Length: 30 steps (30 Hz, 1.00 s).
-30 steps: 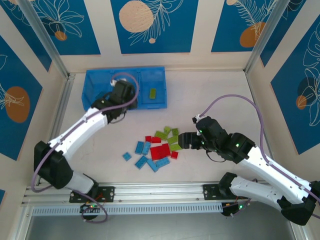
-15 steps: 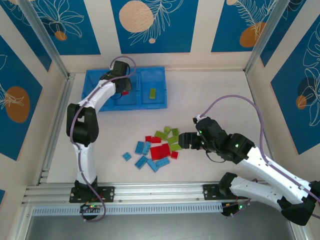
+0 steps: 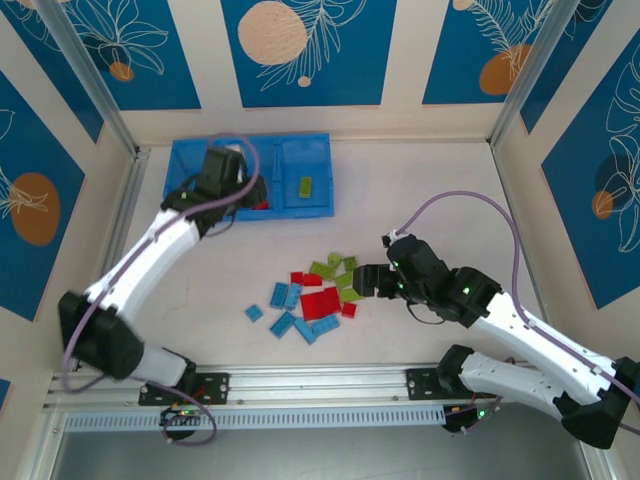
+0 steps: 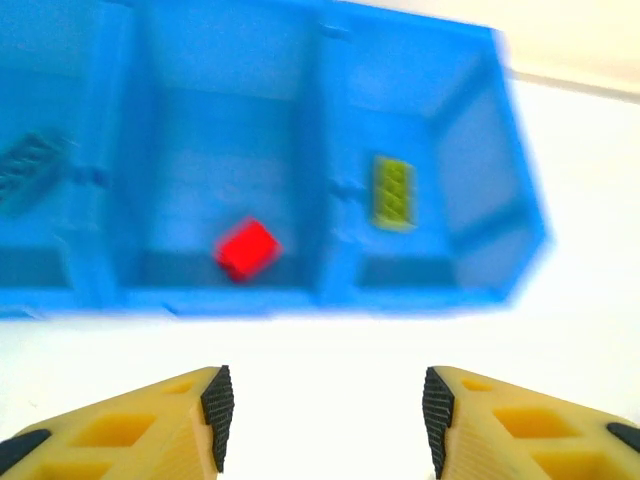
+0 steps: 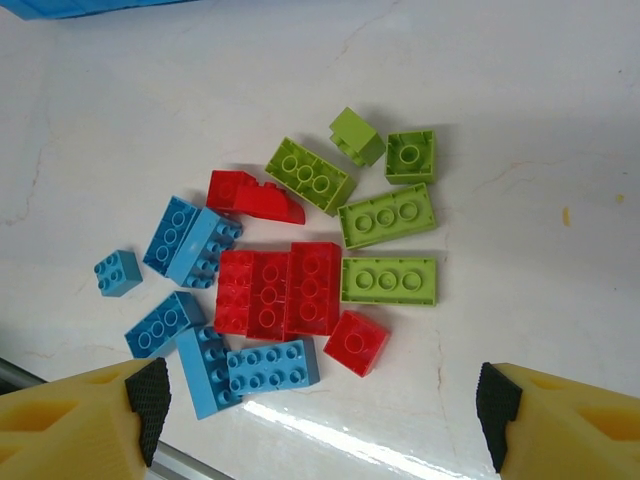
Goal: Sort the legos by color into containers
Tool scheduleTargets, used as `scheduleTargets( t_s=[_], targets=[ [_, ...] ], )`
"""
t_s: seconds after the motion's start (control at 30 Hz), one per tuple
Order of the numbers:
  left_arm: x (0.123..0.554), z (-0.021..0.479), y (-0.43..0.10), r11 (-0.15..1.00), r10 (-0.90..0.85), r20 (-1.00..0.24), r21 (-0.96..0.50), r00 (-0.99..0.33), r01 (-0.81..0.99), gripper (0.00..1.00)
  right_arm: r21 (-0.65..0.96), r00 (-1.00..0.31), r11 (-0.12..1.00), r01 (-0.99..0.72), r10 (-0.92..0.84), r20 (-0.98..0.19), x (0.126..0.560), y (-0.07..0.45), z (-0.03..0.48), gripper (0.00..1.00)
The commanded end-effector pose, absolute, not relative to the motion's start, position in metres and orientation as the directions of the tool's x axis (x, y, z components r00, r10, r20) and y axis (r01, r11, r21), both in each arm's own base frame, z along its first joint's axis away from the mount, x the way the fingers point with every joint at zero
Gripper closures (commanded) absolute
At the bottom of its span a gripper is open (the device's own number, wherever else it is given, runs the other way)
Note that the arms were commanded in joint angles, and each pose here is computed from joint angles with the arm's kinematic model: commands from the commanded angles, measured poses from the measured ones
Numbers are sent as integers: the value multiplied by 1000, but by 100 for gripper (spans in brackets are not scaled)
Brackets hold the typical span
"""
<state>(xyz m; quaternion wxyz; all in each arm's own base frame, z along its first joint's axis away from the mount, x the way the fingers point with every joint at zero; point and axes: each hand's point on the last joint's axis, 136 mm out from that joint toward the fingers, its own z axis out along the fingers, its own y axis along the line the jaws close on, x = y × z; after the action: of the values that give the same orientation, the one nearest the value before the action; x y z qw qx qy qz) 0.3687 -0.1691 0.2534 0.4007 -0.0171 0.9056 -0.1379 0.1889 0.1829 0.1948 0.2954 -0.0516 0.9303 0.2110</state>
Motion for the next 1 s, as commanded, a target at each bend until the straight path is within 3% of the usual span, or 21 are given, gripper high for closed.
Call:
scheduleTargets(
  t_s=[0.0,0.1,0.27,0.8,0.97],
  targets=[
    [311,195,-197,948,41,-613,-227,-789,225,46,381,-821,898,-222,39,-569,195,193,192,17],
    [270,149,-205,924,171,-492,-221,-854,312,43,372,-830,899,-230,17,-557,197,199,188,17],
    [242,94,-213,896,273,-350,-247,-896,369,41,359,-839,905,-229,4,-544,200,202,184,17],
    [235,31,-218,903,315,-192,-239,-929,356,38,371,-845,906,-204,28,-534,193,193,185,17],
    [234,13,-192,940,309,-139,-106,-941,324,43,375,-849,902,-212,21,-528,193,197,186,17]
  ],
)
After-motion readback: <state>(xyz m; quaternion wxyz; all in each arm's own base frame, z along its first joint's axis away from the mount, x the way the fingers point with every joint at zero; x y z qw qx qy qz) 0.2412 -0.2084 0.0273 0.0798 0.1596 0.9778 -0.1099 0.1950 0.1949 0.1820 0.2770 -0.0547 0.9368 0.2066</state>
